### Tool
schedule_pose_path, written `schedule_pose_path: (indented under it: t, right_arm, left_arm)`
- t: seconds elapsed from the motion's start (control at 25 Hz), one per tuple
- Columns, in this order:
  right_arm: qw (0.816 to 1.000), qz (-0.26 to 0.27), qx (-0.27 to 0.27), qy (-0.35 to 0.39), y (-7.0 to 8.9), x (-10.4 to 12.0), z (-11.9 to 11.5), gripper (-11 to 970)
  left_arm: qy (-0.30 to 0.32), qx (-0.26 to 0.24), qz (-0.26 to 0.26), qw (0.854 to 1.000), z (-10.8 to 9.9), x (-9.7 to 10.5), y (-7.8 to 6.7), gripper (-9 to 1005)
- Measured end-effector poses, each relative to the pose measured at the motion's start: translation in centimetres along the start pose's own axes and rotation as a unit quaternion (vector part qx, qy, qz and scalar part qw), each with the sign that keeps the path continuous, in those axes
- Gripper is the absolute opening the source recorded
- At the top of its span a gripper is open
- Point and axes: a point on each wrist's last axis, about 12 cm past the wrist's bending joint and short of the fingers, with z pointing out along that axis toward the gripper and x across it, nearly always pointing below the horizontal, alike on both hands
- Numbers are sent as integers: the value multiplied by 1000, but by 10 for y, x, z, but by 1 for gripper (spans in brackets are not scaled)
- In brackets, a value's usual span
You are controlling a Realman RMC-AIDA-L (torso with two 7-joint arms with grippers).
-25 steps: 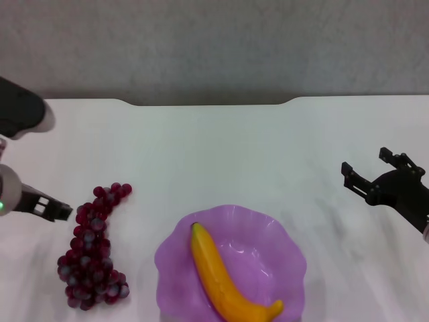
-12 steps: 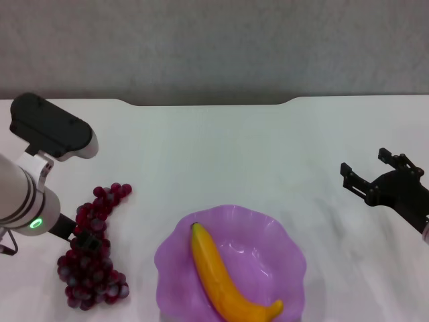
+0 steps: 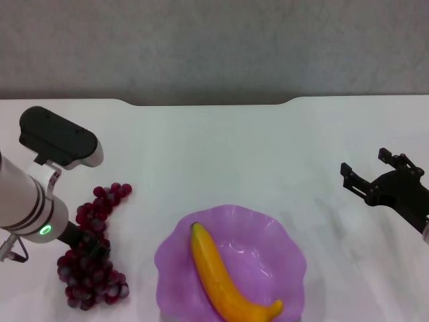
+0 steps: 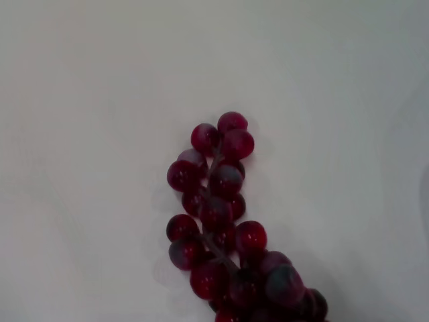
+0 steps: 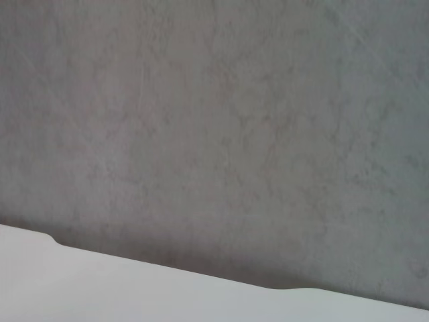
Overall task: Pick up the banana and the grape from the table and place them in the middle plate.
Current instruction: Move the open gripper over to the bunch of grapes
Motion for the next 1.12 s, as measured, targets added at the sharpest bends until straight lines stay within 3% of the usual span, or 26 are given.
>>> schedule_pose_path:
  t: [0.52,0.68,1.12]
  right_arm:
    - [1000,0,0,0,0,0,0,889]
    - [1000,0,0,0,0,0,0,889]
    - [1000,-1,-3,0,1,0,0,888]
  left_arm:
    - [-13,-4,-11,1000,7,0,5,551]
    - [-18,-9,-9,1000,8,0,5,395]
    - [-26,-12,-9,1000,8,0,6,322]
